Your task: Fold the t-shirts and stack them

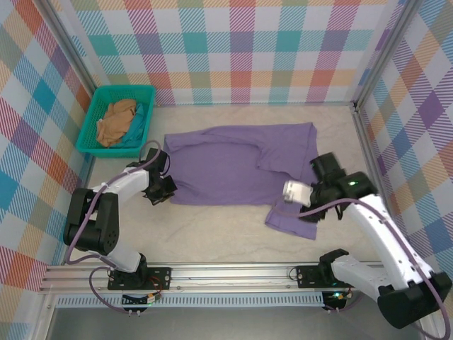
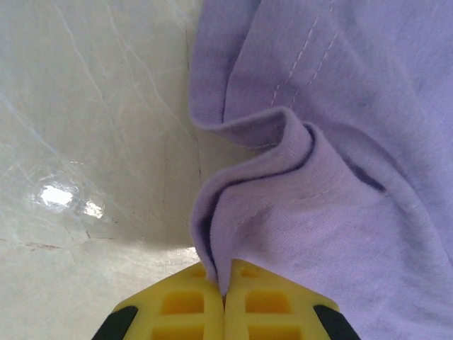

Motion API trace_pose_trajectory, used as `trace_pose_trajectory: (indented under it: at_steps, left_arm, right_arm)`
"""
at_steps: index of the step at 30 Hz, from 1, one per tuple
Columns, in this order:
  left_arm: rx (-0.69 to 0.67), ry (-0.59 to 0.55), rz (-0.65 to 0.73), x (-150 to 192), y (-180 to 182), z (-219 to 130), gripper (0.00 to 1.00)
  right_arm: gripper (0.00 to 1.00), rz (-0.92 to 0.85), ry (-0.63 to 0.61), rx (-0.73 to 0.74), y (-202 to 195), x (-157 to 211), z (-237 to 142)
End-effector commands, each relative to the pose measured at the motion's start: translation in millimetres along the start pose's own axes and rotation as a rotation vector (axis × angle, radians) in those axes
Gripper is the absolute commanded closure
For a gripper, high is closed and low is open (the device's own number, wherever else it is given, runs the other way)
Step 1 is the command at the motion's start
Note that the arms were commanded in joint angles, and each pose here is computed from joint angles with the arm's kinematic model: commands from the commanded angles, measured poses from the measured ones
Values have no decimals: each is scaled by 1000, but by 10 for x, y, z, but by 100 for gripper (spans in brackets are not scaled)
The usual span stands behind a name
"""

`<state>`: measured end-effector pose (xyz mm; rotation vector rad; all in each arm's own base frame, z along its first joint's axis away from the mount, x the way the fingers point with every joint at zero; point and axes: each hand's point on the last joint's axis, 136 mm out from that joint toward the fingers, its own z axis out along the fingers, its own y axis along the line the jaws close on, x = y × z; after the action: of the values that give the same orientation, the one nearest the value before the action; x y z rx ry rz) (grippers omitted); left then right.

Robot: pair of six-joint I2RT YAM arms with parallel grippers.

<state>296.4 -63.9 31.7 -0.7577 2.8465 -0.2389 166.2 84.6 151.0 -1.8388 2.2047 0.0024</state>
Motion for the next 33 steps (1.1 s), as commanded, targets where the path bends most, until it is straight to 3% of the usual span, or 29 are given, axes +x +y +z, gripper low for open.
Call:
trace_pose_trajectory:
  at_steps: [1, 7, 15, 33]
  left_arm:
    - [34, -12, 4, 15, 2, -44, 100]
    - [30, -25, 14, 36, 38, -96, 100]
    - [23, -41, 33, -8, 30, -165, 100]
    - [53, -37, 65, 25, -4, -222, 100]
  right_arm:
    - [45, -293, 371, -61, 280, 754, 353]
    - [44, -291, 215, 28, 330, 596, 501]
    - [41, -305, 155, -29, 483, 567, 827]
    - [43, -211, 165, -100, 565, 700, 1143]
